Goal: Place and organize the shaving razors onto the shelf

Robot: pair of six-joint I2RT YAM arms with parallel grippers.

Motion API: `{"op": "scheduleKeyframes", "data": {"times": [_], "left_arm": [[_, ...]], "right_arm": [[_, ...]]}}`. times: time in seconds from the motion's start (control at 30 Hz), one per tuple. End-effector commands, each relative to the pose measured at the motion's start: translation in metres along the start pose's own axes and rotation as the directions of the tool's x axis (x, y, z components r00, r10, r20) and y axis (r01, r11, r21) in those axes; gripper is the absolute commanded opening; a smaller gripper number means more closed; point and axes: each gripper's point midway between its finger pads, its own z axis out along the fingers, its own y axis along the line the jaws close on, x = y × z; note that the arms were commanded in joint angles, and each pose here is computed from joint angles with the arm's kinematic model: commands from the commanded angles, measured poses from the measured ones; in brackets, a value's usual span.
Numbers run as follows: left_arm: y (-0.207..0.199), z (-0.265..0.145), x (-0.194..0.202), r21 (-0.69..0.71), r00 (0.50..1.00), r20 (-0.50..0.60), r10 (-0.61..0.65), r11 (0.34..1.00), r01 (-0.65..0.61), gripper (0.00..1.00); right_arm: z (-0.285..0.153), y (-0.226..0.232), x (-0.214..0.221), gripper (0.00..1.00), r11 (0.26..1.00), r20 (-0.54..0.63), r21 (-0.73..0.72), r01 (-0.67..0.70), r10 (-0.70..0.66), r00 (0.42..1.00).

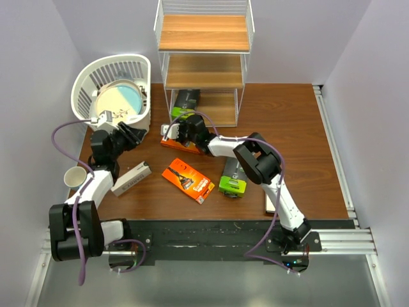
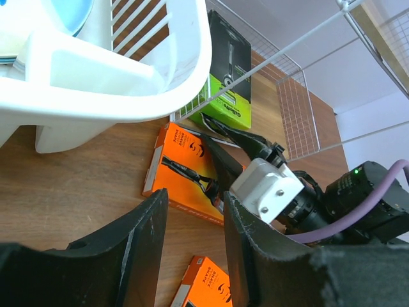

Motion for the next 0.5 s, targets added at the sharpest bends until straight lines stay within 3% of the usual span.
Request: {"op": "scheduleKeyframes", "data": {"times": [0.0,0.03,0.07,0.17,0.47], "left_arm": [[-0.001,-0.001,-0.007,0.003,0.999,0.032,-0.003,1.0,0.002,0.45],[0.0,-0.001,-0.007,0.002,1.0,0.031,-0.005,1.0,0.005,0.45],[0.0,-0.001,-0.006,0.001,0.999,0.032,-0.005,1.0,0.005,0.45],[0.002,-0.001,-0.005,-0.003,0.999,0.032,-0.009,1.0,0.009,0.45],[0.005,0.0,-0.002,-0.006,0.999,0.032,-0.022,1.0,0.022,0.45]], "right_arm": [[0.004,0.001,0.016,0.29,0.997,-0.087,0.039,0.061,-0.057,0.995],[0.004,-0.001,0.018,0.24,0.996,-0.091,0.049,0.07,-0.065,0.994],[0.003,0.001,0.02,0.13,0.996,-0.095,0.045,0.078,-0.073,0.993],[-0.004,0.004,0.018,0.02,0.991,-0.076,0.036,0.126,-0.123,0.99],[-0.027,0.014,0.007,0.0,0.956,0.048,0.005,0.295,-0.295,0.954]]}}
